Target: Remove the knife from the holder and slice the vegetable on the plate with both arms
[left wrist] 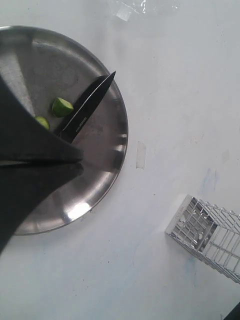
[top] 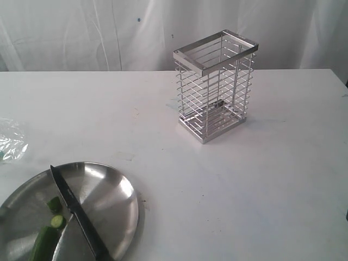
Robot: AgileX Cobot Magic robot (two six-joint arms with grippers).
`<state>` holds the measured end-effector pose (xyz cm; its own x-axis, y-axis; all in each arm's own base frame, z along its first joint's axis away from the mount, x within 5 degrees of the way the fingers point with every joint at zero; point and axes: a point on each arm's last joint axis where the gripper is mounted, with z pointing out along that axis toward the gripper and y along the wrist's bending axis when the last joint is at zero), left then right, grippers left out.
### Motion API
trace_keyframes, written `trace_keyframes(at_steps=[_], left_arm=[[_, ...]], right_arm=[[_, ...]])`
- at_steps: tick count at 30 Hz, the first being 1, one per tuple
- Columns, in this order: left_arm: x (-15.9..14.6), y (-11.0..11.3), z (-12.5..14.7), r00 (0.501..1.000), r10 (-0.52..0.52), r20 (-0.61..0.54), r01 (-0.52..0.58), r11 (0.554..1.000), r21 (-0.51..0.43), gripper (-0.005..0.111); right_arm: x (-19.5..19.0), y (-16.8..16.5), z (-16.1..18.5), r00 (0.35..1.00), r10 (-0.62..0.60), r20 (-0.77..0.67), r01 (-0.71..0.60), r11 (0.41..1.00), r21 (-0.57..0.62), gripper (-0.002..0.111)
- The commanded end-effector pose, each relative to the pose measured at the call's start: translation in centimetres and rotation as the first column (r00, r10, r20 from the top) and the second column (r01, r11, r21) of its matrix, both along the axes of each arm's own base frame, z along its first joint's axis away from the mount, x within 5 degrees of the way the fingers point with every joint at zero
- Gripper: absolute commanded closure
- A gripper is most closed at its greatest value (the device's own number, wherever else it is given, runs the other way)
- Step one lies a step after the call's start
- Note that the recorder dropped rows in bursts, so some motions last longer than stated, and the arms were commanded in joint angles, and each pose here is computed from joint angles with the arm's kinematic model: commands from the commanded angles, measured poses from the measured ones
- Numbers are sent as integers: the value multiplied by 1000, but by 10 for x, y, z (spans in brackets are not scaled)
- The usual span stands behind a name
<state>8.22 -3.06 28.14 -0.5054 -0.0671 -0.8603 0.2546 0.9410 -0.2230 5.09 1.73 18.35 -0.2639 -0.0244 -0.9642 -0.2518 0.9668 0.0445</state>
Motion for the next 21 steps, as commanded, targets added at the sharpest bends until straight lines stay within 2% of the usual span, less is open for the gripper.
trace_keyframes(at_steps=[1, 3, 7, 10, 15, 19, 21], left_arm=[[-1, -1, -2, 1000, -4, -12, 4, 1000, -20, 107], [0, 0, -7, 1000, 12, -6, -12, 1000, -20, 107], [5, 12, -31, 982, 127, 137, -133, 990, 37, 107], [1, 19, -55, 961, 166, 221, -191, 977, 98, 107], [-10, 22, -85, 957, 148, 250, -196, 964, 181, 107], [-16, 23, -105, 959, 146, 242, -194, 963, 189, 107], [-19, 22, -105, 955, 141, 260, -193, 964, 184, 107]], right_arm=[[0, 0, -2, 1000, -2, 5, 2, 1000, -8, 108], [0, 0, -2, 1000, -2, 5, 2, 1000, -8, 108], [0, 0, -2, 1000, -2, 5, 2, 1000, -8, 108], [0, 0, -2, 1000, -2, 5, 2, 1000, -8, 108], [0, 0, -2, 1000, -2, 5, 2, 1000, -8, 108], [0, 0, -2, 1000, -2, 5, 2, 1000, -8, 108], [0, 0, -2, 1000, -1, 4, 1, 1000, -6, 108]])
